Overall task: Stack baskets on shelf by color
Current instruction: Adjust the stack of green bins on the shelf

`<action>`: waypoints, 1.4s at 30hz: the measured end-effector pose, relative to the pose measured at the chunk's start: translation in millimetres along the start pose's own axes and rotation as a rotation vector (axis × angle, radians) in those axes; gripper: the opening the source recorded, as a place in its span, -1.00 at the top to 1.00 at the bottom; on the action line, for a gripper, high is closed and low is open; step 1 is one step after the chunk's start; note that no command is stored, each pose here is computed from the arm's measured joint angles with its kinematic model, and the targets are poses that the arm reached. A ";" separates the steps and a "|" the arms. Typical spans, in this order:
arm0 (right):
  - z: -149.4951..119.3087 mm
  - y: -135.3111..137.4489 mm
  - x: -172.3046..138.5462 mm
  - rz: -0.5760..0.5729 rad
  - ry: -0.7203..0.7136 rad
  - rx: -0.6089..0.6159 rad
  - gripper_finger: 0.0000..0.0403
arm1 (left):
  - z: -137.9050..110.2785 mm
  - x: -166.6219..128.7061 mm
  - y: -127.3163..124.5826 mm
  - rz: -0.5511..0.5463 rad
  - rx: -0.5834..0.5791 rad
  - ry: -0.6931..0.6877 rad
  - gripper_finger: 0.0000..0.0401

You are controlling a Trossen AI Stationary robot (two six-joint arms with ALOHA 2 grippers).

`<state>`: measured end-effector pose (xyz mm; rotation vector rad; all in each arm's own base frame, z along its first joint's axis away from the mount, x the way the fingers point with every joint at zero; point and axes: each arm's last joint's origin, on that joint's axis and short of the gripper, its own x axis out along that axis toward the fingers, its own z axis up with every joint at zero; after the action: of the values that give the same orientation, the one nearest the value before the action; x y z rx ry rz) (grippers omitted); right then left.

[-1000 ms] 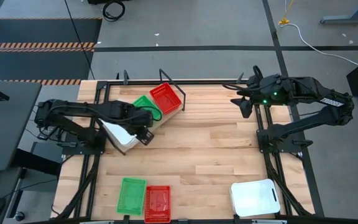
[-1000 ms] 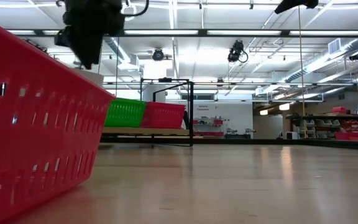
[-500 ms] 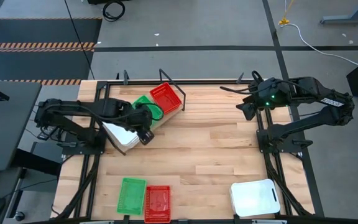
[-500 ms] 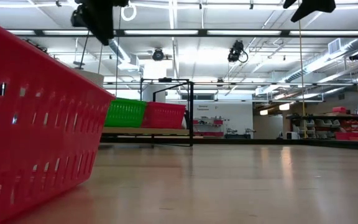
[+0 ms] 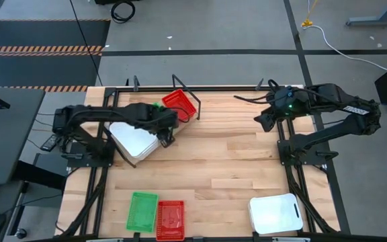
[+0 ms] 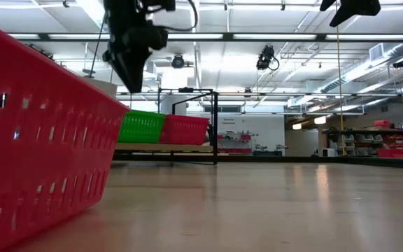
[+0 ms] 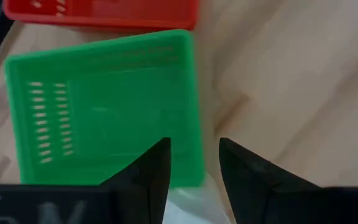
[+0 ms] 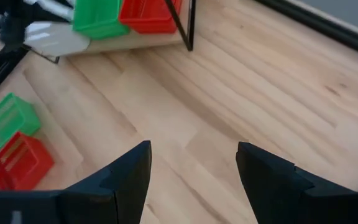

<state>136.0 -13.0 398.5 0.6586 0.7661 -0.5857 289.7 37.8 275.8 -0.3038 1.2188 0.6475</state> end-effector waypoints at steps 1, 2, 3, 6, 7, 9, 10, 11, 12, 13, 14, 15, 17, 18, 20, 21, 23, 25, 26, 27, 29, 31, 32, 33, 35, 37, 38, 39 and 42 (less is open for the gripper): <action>-0.1 0.3 0.2 0.006 0.007 0.000 -0.19 | 2.3 3.9 3.0 0.014 -0.010 0.010 0.28; -0.2 0.6 0.3 0.011 0.012 0.000 -0.19 | 3.8 7.3 6.4 0.033 -0.017 0.023 0.29; -0.4 0.6 0.3 0.015 0.017 0.000 -0.19 | 5.2 10.1 9.7 0.049 -0.026 0.032 0.29; -0.7 1.0 0.3 0.020 0.022 -0.001 -0.19 | 9.9 14.3 21.7 0.081 -0.038 0.043 0.29; -1.0 1.3 0.2 0.022 0.023 -0.004 -0.19 | 11.5 15.1 25.8 0.085 -0.040 0.044 0.29; -1.7 1.9 0.0 0.025 0.026 -0.009 -0.19 | 12.7 15.9 34.1 0.099 -0.051 0.060 0.30; -2.0 2.1 -0.1 0.026 0.028 -0.012 -0.19 | 12.3 16.1 37.7 0.106 -0.047 0.075 0.31; -2.4 2.3 -0.1 0.027 0.030 -0.014 -0.19 | 11.7 16.5 40.9 0.107 -0.046 0.095 0.31; -2.8 2.4 -0.2 0.027 0.032 -0.017 -0.19 | 10.8 17.0 43.9 0.108 -0.045 0.118 0.32; -3.2 2.6 -0.3 0.027 0.033 -0.019 -0.19 | 9.7 17.6 46.3 0.109 -0.041 0.141 0.32; -3.4 2.7 -0.3 0.027 0.033 -0.021 -0.19 | 8.8 17.8 47.6 0.109 -0.034 0.158 0.33; -3.5 2.7 -0.4 0.025 0.033 -0.023 -0.19 | 8.1 18.0 48.6 0.110 -0.029 0.169 0.33; -3.7 2.9 -0.4 0.024 0.032 -0.025 -0.19 | 6.9 17.7 48.9 0.112 -0.017 0.183 0.32; -3.7 2.9 -0.4 0.024 0.031 -0.026 -0.19 | 6.0 17.4 49.2 0.115 -0.012 0.193 0.32; -3.7 2.9 -0.4 0.024 0.031 -0.030 -0.19 | 3.8 16.9 49.4 0.103 -0.001 0.221 0.32; -3.7 2.9 -0.4 0.024 0.031 -0.030 -0.19 | 2.4 16.6 49.5 0.095 0.006 0.239 0.32; -3.7 2.9 -0.5 0.024 0.031 -0.031 -0.19 | -0.7 15.6 50.0 0.099 0.017 0.272 0.33; -3.6 2.8 -0.4 0.021 0.028 -0.033 -0.19 | -2.6 15.0 50.6 0.106 0.023 0.293 0.34; -3.6 2.8 -0.4 0.019 0.026 -0.034 -0.19 | -3.2 14.8 50.8 0.108 0.025 0.298 0.34; -3.5 2.7 -0.4 0.017 0.023 -0.034 -0.19 | -3.7 14.6 51.1 0.110 0.027 0.304 0.33; -3.5 2.7 -0.4 0.016 0.023 -0.038 -0.19 | -4.1 14.4 51.2 0.111 0.028 0.309 0.33; -3.5 2.7 -0.4 0.016 0.023 -0.041 -0.19 | -4.1 14.5 50.9 0.102 0.026 0.311 0.33; -3.5 2.7 -0.4 0.017 0.023 -0.041 -0.19 | -4.3 14.4 50.8 0.100 0.026 0.314 0.33; -3.5 2.7 -0.4 0.017 0.024 -0.041 -0.19 | -4.5 14.3 50.8 0.098 0.026 0.316 0.34; -3.5 2.8 -0.5 0.020 0.026 -0.040 -0.19 | -5.0 14.1 50.9 0.099 0.027 0.322 0.35; -3.6 2.9 -0.5 0.023 0.029 -0.041 -0.19 | -4.6 14.1 50.8 0.099 0.021 0.316 0.35; -3.6 2.9 -0.5 0.023 0.029 -0.041 -0.19 | -3.8 13.9 50.5 0.095 0.011 0.304 0.35; -3.6 2.9 -0.5 0.023 0.029 -0.041 -0.19 | -2.6 13.6 50.2 0.090 -0.004 0.285 0.35; -3.6 2.9 -0.5 0.023 0.030 -0.041 -0.19 | 2.0 14.1 47.1 0.073 -0.040 0.227 0.35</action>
<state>136.1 -8.4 397.8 0.6392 0.7951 -0.5388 265.4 80.0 268.9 -0.3753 1.4402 0.7156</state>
